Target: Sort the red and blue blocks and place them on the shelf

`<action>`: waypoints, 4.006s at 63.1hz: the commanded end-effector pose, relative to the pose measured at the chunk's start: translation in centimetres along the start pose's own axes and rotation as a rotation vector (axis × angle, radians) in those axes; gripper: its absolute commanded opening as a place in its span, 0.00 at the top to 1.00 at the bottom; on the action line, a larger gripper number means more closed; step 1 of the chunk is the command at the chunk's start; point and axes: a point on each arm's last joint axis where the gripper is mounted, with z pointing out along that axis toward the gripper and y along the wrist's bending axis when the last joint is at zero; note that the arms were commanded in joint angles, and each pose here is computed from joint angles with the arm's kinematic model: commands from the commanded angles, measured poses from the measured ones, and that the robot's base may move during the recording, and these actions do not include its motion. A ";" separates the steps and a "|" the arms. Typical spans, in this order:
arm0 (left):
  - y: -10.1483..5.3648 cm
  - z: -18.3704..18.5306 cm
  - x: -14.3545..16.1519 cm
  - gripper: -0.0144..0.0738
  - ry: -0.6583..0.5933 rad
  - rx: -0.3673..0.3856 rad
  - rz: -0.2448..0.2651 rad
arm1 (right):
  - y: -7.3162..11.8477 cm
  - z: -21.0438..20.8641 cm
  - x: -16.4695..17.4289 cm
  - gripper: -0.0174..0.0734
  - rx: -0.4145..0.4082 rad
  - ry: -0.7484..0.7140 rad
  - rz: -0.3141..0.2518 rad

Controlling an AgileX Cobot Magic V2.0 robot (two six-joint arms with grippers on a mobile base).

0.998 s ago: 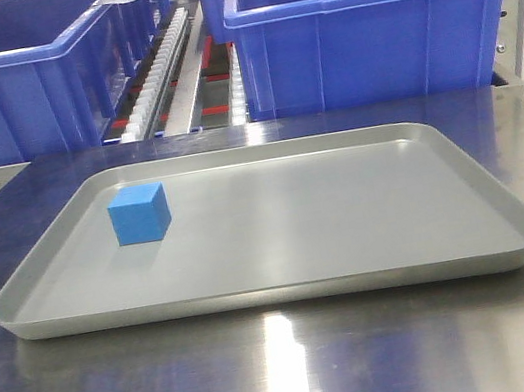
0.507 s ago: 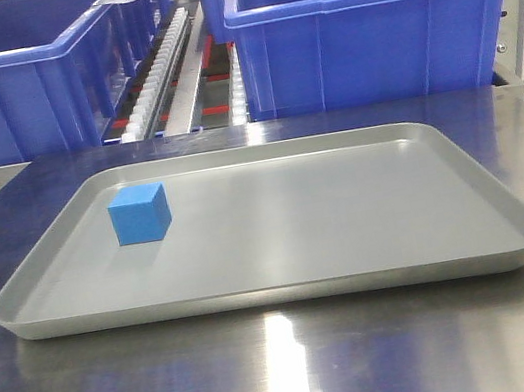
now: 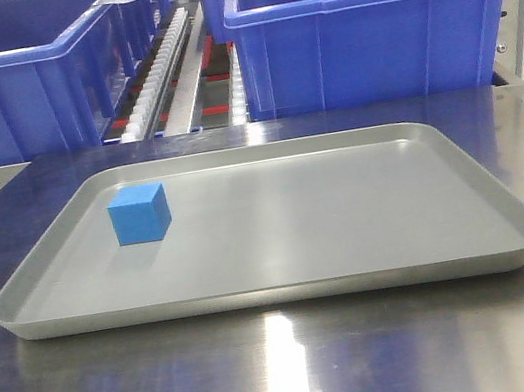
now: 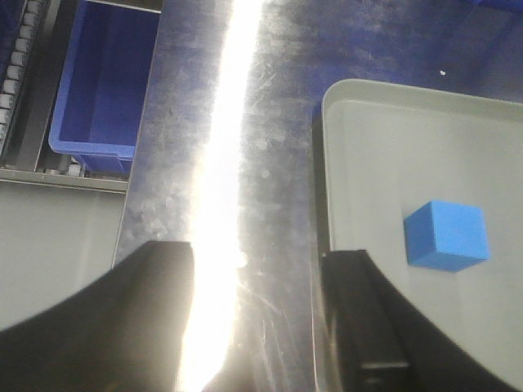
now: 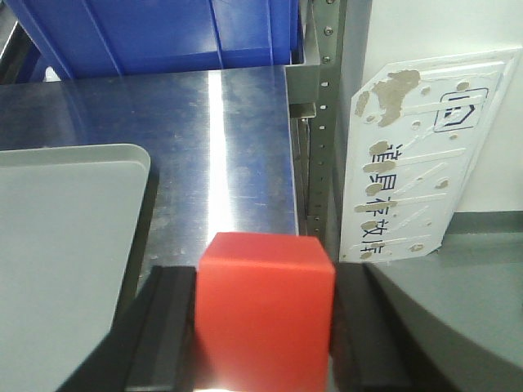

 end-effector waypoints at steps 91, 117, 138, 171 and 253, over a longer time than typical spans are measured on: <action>-10.5 6.7 -3.5 0.21 0.124 0.209 0.066 | 0.1 -0.4 -1.4 0.75 -0.003 -0.101 -0.007; -12.4 9.0 -2.6 0.22 0.184 0.215 0.091 | 0.1 -0.4 -1.4 0.75 -0.003 -0.101 -0.007; -12.6 10.5 -2.0 0.22 0.216 0.188 0.082 | 0.1 -0.4 -1.4 0.75 -0.003 -0.101 -0.007; -12.4 12.7 -0.6 0.22 0.273 0.158 0.089 | 0.1 -0.4 -1.4 0.75 -0.003 -0.101 -0.007; -12.5 13.6 -0.5 0.22 0.253 0.161 0.084 | 0.1 -0.4 -1.4 0.75 -0.003 -0.101 -0.007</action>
